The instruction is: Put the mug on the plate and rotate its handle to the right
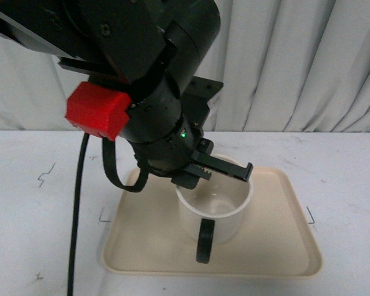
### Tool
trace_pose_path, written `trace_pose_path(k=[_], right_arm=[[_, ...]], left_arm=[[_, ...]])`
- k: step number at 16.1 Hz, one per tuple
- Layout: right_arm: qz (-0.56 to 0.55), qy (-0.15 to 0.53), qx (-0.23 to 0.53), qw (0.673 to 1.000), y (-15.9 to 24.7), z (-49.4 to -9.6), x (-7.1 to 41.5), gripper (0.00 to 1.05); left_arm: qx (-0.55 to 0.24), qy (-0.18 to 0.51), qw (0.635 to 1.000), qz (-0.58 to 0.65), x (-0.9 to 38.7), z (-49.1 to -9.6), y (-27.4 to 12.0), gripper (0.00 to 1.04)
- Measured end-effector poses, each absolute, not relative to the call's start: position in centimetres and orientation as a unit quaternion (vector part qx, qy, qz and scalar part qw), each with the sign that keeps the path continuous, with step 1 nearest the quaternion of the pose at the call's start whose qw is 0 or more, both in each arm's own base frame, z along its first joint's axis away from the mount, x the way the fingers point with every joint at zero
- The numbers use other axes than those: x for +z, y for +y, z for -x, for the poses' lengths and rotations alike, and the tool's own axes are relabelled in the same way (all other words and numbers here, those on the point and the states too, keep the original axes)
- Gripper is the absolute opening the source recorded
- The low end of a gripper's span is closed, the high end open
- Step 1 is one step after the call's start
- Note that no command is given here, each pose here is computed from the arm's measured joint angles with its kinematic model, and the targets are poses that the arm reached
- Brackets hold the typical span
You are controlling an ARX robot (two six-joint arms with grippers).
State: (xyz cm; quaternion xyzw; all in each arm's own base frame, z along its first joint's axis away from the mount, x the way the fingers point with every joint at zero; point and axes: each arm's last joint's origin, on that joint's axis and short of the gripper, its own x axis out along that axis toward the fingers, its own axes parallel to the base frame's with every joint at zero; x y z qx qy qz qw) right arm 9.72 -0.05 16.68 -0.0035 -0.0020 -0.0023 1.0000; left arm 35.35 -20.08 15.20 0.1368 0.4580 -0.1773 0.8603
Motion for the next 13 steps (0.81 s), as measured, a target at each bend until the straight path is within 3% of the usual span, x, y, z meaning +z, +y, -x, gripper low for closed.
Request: trace_pose_path(k=[10, 11, 13], right_arm=[[0.004, -0.002, -0.002, 1.000, 0.0, -9.7, 16.7, 0.98], [0.004, -0.002, -0.002, 1.000, 0.0, -9.7, 16.7, 0.98], [0.004, -0.002, -0.002, 1.000, 0.0, -9.7, 16.7, 0.98]], left_arm=[[-0.167, 0.483, 0.853, -0.110, 12.8, -36.2, -21.2, 0.03], [-0.165, 0.485, 0.852, -0.108, 12.8, -36.2, -21.1, 0.08], [-0.161, 0.484, 0.854, -0.099, 12.9, -36.2, -20.9, 0.32]])
